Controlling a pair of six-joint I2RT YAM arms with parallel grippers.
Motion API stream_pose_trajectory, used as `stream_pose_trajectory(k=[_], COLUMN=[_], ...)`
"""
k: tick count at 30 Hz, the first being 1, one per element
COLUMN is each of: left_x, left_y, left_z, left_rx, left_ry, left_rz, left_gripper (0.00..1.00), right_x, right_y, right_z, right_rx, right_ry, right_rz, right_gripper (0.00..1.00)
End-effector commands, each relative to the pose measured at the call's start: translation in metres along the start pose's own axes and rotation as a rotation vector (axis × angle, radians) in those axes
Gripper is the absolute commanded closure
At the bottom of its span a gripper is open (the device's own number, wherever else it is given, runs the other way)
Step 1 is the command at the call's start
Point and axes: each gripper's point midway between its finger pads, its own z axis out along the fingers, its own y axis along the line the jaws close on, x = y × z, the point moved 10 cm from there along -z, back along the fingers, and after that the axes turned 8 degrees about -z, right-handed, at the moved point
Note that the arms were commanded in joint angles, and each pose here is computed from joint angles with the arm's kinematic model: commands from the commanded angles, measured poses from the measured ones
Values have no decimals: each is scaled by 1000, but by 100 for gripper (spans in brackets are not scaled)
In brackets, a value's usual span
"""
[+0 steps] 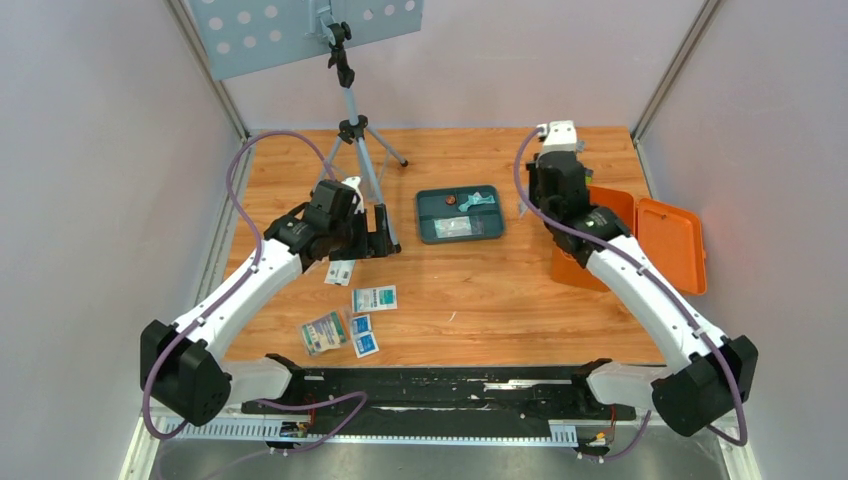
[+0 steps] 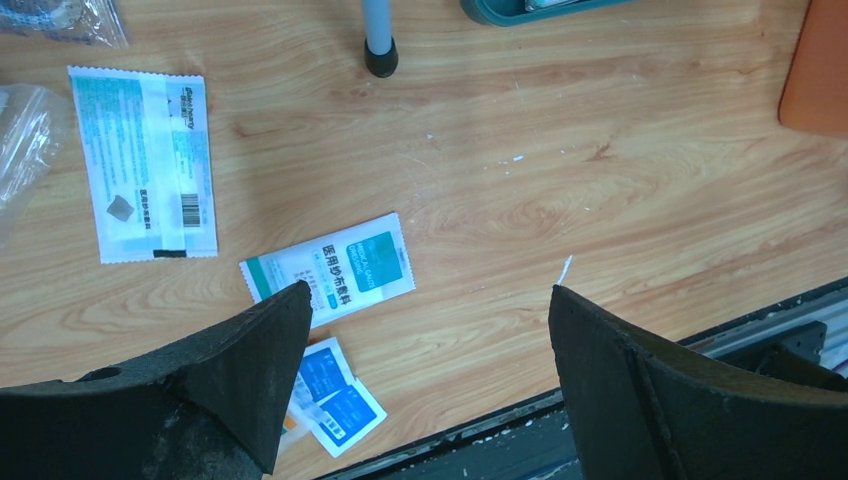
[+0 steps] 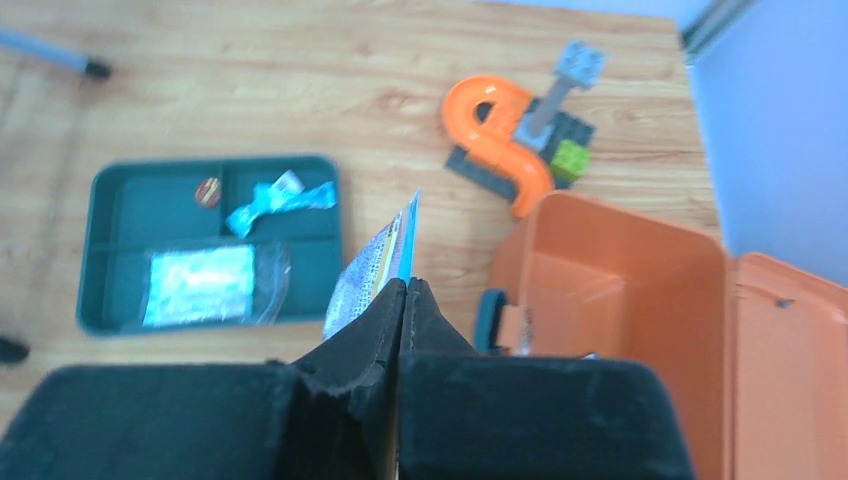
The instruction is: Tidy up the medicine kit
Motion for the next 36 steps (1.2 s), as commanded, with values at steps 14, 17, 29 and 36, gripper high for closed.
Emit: stream_pose_trajectory(k=[14, 17, 29, 36], left_x=[-9, -11, -11, -9], left_y=[-4, -5, -2, 0], left_z=[-10, -11, -11, -16], left_rx=[12, 10, -16, -31], left_ry=[-54, -56, -58, -67], left_rz=[15, 19, 26, 18], left_gripper=[4, 4, 4, 4], right_x=[34, 53, 94, 64], right_y=[-114, -123, -134, -121], right_z=[12, 24, 78, 102], right_rx=[300, 335, 397, 236], right_ry=[139, 201, 372, 260], right_rz=[368, 420, 567, 600], right_gripper=[100, 100, 100, 28])
